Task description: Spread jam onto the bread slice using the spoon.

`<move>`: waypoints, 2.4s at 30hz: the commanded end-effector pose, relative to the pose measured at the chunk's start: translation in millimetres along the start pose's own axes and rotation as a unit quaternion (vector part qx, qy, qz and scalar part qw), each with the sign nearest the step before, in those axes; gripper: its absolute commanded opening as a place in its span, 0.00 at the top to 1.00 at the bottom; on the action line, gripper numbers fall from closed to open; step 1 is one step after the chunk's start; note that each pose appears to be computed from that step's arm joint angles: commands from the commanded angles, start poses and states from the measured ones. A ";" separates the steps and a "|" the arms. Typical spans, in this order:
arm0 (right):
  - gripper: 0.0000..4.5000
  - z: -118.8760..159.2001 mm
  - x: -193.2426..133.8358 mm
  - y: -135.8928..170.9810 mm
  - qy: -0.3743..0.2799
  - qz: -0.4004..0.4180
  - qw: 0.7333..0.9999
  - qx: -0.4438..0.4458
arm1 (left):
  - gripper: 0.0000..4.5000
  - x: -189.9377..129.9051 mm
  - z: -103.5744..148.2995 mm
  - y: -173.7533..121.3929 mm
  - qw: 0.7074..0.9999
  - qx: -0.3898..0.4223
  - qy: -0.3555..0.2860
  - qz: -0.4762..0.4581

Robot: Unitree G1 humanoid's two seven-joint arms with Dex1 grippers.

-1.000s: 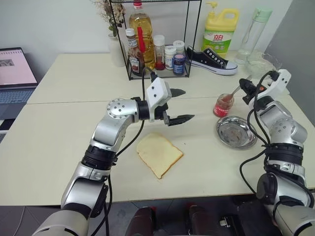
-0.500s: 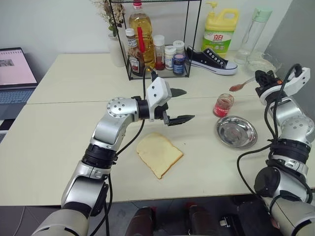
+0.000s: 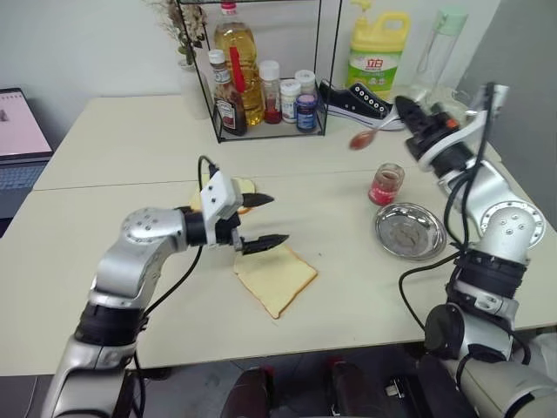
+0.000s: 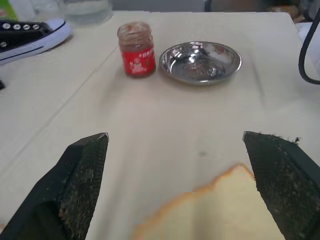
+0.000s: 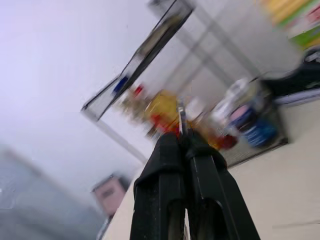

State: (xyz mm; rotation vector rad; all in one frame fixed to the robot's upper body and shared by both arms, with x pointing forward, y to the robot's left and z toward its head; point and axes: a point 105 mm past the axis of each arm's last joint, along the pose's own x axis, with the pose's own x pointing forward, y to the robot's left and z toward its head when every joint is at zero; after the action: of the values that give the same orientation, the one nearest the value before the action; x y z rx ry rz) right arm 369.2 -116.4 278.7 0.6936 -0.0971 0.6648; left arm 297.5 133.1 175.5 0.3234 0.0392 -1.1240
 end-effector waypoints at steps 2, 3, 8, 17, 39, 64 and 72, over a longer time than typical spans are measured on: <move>0.99 -51.2 -1.0 61.5 0.097 0.142 0.979 -0.109 | 0.00 -34.4 4.9 -22.6 0.999 -0.022 0.000 0.047; 0.99 -62.4 -2.8 65.3 0.113 0.159 0.973 -0.126 | 0.00 -39.6 1.9 -28.6 0.998 -0.029 0.005 0.056; 0.99 -112.2 -10.0 70.0 0.176 0.233 0.934 -0.205 | 0.00 -58.4 -20.1 -64.1 0.992 -0.060 0.039 0.102; 0.99 -148.2 -17.8 76.7 0.185 0.337 0.868 -0.315 | 0.00 -77.1 -34.1 -98.6 0.984 -0.095 0.059 0.142; 0.99 -165.9 -31.3 81.1 0.188 0.380 0.839 -0.342 | 0.00 -69.0 -36.2 -96.9 0.987 -0.088 0.055 0.125; 0.99 -150.9 -31.0 85.7 0.182 0.381 0.847 -0.323 | 0.00 -68.2 -34.1 -97.3 0.987 -0.093 0.056 0.121; 0.99 -147.2 -24.6 71.8 0.199 0.339 0.889 -0.234 | 0.00 -73.6 -36.6 -97.9 0.984 -0.115 0.054 0.125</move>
State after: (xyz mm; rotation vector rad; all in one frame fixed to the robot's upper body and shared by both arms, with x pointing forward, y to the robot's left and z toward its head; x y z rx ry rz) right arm 286.2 3.3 184.4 -0.0335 -0.0924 1.3925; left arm 184.2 166.8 126.8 0.1825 0.2281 -0.8470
